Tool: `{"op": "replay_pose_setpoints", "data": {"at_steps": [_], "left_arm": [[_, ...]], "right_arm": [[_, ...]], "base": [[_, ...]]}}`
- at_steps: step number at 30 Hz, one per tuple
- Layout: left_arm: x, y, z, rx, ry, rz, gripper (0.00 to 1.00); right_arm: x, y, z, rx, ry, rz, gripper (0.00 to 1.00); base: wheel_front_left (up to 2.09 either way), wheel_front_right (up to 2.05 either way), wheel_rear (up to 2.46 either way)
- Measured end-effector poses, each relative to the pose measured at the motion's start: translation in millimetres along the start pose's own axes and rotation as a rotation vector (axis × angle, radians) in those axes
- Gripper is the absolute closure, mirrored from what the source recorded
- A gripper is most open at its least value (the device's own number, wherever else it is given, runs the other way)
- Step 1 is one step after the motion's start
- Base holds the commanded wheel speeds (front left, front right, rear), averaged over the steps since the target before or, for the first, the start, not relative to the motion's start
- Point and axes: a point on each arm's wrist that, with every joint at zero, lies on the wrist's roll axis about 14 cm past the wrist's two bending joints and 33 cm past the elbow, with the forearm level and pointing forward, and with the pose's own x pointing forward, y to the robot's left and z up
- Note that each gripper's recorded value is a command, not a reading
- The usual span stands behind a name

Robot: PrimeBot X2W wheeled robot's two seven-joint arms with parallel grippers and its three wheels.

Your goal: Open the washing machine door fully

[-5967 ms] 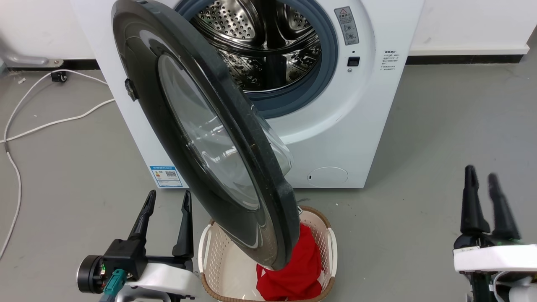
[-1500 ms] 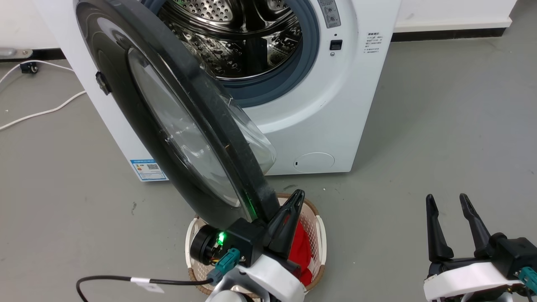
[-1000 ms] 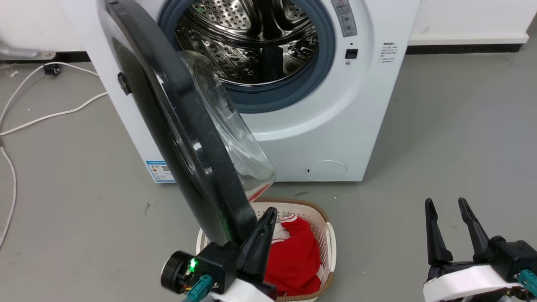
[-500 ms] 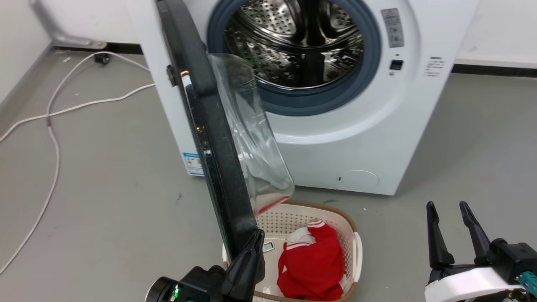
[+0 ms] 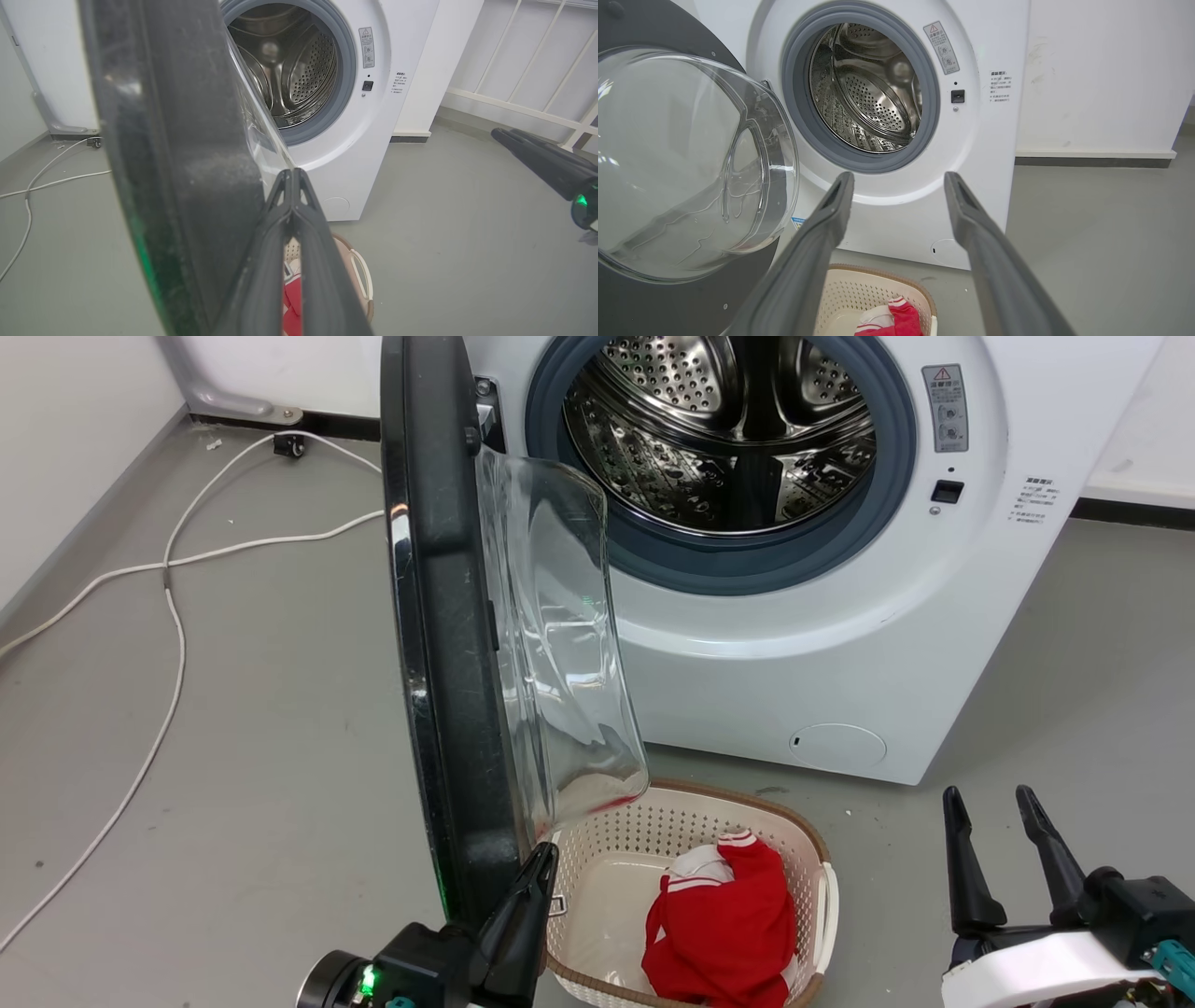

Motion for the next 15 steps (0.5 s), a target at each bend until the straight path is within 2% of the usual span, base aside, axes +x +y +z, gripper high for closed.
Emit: {"op": "replay_pose_setpoints", "data": {"at_steps": [7,15], "left_arm": [[-3.5,18.5,2.5,0.002,-0.014,0.072,1.0],[-21.5,69.2,9.2,0.025,-0.041,0.256,1.0]], "right_arm": [[2.2,-0.3,-3.3,0.005,0.007,0.0,0.0],[16.4,22.0,-11.4,0.016,0.026,0.071,0.0]], "base": [[0.0,0.0,0.0],[0.0,0.0,0.0]]}}
